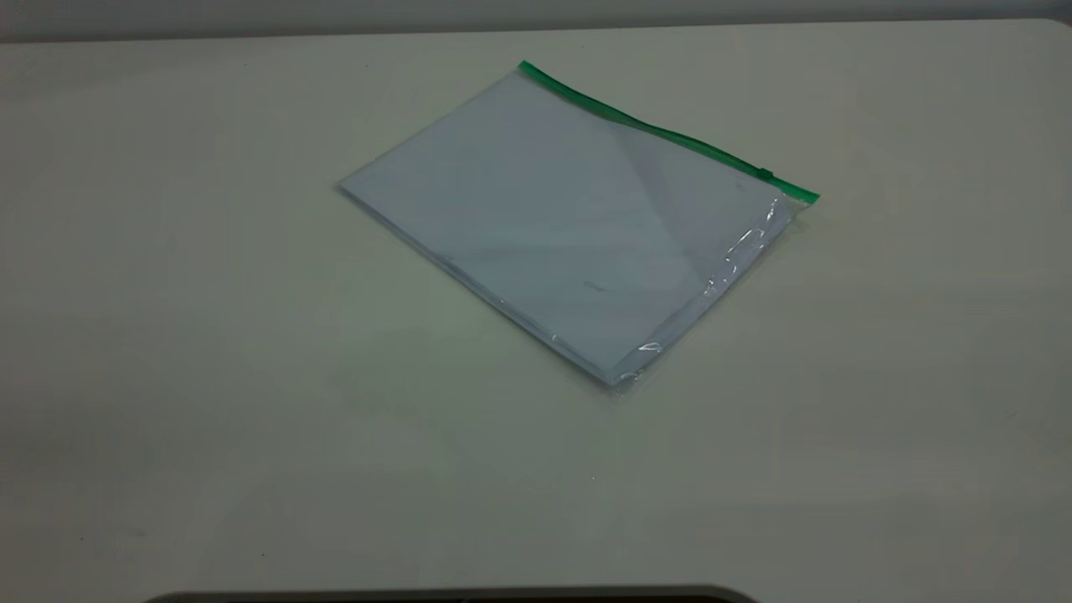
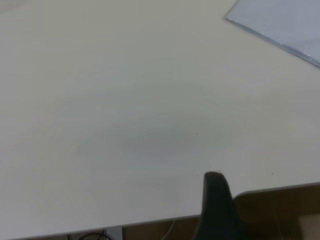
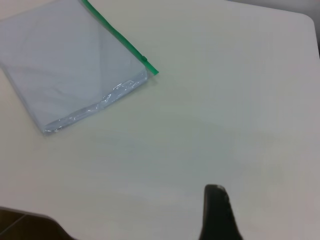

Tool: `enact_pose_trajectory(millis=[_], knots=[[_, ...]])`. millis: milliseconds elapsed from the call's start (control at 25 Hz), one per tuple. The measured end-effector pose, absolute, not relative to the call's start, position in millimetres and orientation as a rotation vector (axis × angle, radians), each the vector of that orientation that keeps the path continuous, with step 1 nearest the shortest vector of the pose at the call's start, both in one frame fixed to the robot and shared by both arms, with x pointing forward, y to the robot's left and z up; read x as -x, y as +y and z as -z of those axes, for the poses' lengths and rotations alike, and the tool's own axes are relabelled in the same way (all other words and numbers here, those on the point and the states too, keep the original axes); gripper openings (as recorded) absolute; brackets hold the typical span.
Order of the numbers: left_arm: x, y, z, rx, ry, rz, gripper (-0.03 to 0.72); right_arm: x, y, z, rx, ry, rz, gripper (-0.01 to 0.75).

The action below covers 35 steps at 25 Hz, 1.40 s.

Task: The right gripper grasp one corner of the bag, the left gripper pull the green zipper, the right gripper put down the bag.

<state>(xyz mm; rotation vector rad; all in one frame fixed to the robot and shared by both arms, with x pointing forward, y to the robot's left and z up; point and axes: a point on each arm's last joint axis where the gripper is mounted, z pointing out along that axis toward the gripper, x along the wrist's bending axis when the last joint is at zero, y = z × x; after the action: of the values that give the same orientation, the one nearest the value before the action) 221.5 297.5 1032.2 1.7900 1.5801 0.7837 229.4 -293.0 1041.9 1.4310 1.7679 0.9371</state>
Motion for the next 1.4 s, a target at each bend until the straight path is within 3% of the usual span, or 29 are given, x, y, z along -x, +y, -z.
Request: enact_pose_trajectory(millis=[480,680,1000,1400], knots=[[-222,299,-1035,-1.776,1.586,-0.801,0.573,-229,-293,-1042,-1.443,1.759,-0.946,0.524],[-241,305,-1068,-1.731,1.700,-0.819,0.573,-230,-293,-1059,-1.477,1.676,-1.024,0.524],[-351,304,-1112,-1.856,1.813,-0.725,0.573,-296,-288,-1089,-1.597,1.747,-0.969,0.524],[-513,293,-1100,-1.855,1.788,-0.603,0.573,-410,-276,-1068,-1.789,1.864,-0.904,0.524]])
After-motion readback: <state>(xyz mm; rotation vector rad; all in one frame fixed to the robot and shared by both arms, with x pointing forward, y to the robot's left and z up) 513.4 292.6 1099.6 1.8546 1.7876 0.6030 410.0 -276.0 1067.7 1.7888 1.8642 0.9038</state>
